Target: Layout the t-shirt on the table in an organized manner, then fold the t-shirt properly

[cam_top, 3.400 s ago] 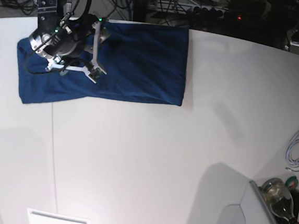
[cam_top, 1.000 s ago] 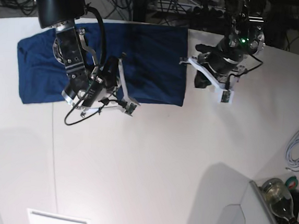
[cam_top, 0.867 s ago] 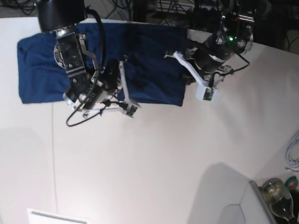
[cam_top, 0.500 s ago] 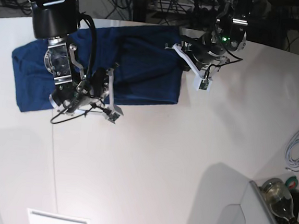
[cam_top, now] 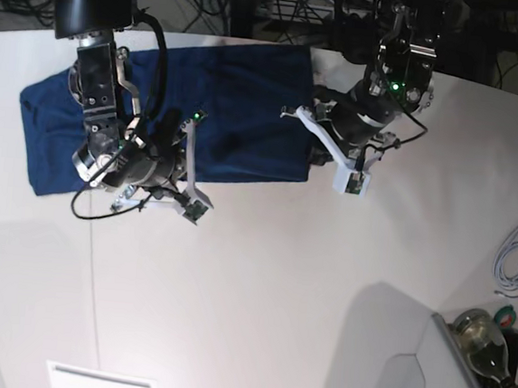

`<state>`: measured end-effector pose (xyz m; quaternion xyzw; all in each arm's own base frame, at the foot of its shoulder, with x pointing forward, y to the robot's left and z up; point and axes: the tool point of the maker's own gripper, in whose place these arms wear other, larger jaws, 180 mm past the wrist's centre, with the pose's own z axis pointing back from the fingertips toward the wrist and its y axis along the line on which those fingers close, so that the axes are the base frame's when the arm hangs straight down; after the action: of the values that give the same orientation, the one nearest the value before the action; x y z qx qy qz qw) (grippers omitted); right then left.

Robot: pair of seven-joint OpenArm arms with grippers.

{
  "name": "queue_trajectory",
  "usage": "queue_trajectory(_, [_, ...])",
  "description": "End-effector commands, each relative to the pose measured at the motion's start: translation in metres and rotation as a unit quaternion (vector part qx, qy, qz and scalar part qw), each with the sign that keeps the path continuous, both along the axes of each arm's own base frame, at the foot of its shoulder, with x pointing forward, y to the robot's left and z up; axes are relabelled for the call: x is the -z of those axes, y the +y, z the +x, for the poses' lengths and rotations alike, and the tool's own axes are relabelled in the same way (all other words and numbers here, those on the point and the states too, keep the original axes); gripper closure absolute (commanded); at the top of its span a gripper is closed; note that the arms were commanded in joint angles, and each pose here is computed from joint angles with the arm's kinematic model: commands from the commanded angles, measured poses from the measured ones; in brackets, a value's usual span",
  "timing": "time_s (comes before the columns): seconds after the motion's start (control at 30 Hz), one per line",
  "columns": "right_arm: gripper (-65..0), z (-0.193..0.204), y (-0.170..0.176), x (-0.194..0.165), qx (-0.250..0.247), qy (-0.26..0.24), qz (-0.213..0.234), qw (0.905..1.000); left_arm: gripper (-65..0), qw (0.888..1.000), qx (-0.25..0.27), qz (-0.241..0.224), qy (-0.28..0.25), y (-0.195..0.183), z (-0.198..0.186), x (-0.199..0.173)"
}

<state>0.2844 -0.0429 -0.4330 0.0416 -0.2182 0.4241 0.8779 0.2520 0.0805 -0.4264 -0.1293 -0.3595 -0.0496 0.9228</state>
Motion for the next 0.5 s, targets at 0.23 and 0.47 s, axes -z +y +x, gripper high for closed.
queue_trajectory(0.23, [-1.5,-0.004,-0.002,-0.019,0.003,-0.023,-0.003,0.9997,0.0,1.000,-0.014,-0.011,0.005,-0.002,0.049,0.017])
queue_trajectory(0.47, [-1.5,-0.001,-0.031,-0.025,0.042,-0.034,-0.012,0.9985,0.0,0.999,-0.037,-0.016,-0.012,0.006,0.070,0.036])
